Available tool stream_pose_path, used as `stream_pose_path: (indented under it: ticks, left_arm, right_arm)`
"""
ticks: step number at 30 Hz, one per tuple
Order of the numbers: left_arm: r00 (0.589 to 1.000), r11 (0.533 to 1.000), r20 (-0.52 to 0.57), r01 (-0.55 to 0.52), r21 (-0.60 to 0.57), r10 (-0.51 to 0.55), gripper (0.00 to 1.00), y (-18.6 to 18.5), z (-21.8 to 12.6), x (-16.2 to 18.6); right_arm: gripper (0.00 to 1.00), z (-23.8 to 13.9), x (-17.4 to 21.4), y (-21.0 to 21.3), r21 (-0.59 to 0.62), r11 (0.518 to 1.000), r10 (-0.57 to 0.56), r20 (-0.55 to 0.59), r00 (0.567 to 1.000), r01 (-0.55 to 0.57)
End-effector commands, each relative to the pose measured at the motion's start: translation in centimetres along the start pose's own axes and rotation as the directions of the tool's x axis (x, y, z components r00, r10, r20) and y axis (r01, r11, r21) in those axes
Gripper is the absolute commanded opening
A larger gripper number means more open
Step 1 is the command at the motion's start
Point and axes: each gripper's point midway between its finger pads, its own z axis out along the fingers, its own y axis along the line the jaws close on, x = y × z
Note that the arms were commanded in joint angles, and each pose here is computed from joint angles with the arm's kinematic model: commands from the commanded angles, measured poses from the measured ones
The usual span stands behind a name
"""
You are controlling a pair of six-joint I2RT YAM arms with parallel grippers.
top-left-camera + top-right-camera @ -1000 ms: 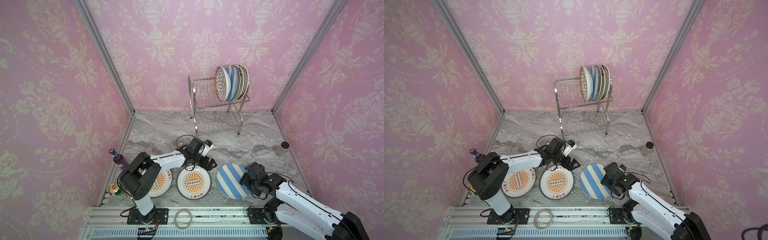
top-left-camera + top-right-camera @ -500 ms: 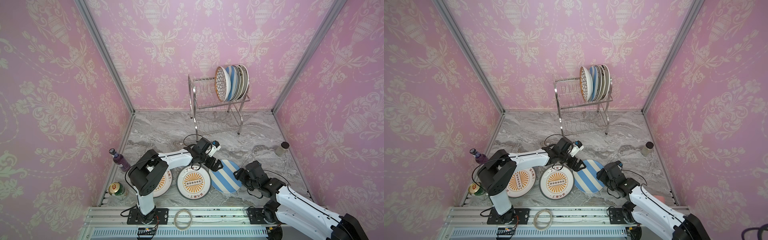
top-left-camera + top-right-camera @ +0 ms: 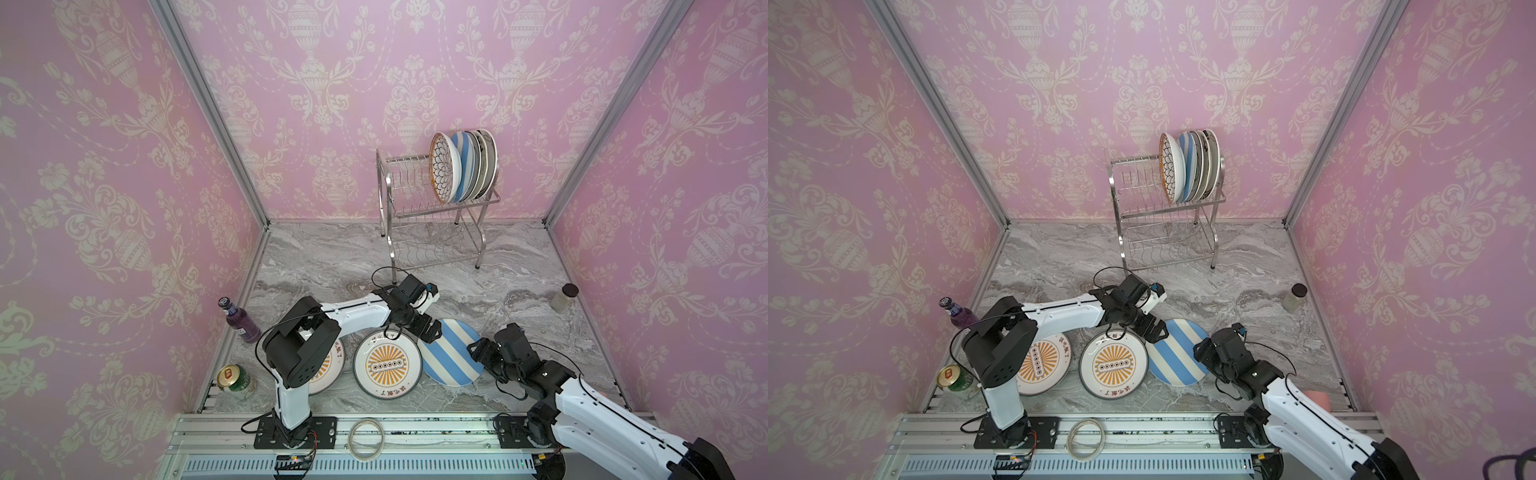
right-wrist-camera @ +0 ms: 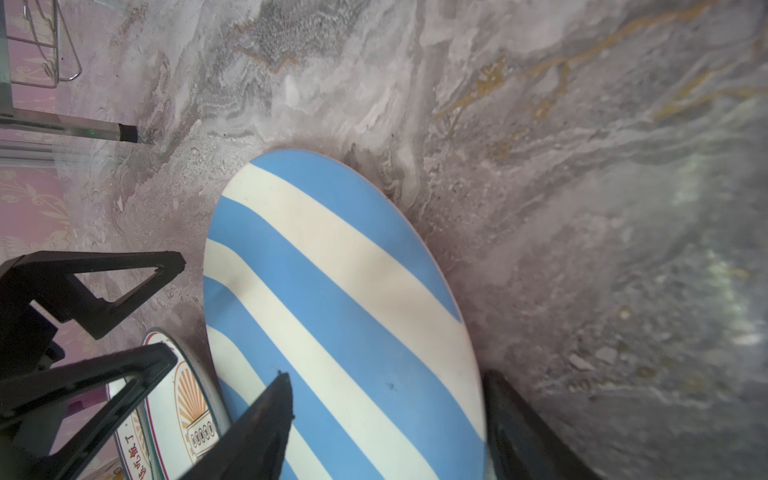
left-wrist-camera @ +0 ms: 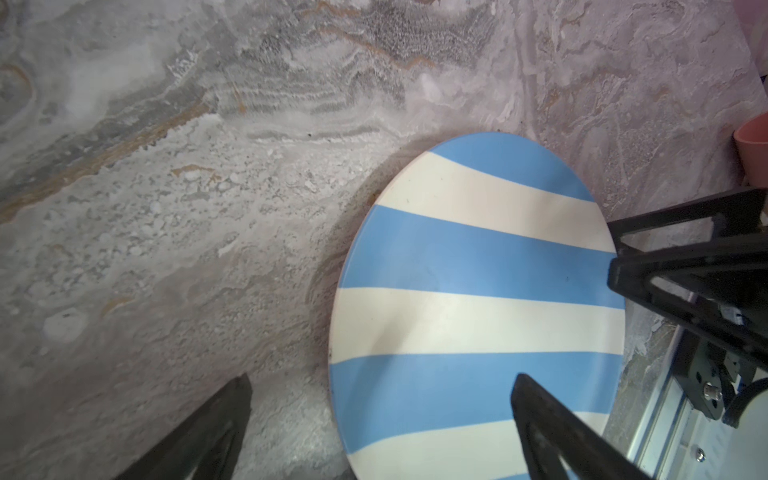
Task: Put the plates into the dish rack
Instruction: 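Push the striped plate's far edge with the left gripper while right gripper grips its rim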
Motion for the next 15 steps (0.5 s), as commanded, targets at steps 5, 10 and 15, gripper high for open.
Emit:
stream_pose_path:
  ticks: [5, 10, 15]
  left_arm:
    - [0.997, 0.999, -0.064, 0.037, 0.038, -0.035, 0.99, -0.5, 1.3, 1.2]
    - [0.997, 0.997, -0.074, 0.033, 0.070, -0.027, 0.99, -1.1, 1.7, 1.3]
    - [0.998, 0.991, -0.063, 0.024, 0.128, -0.016, 0.99, -2.4, 1.9, 0.7]
  right_arm:
    - [0.73, 0.5, 3.0, -5.3, 0.165, 0.986, 0.016, -0.111, 0.994, 0.003]
    - [0.72, 0.9, 2.9, -4.7, 0.143, 0.990, 0.015, -0.111, 0.994, 0.001]
    - [0.71, 1.2, 2.5, -3.6, 0.113, 0.994, 0.005, -0.106, 0.994, 0.007]
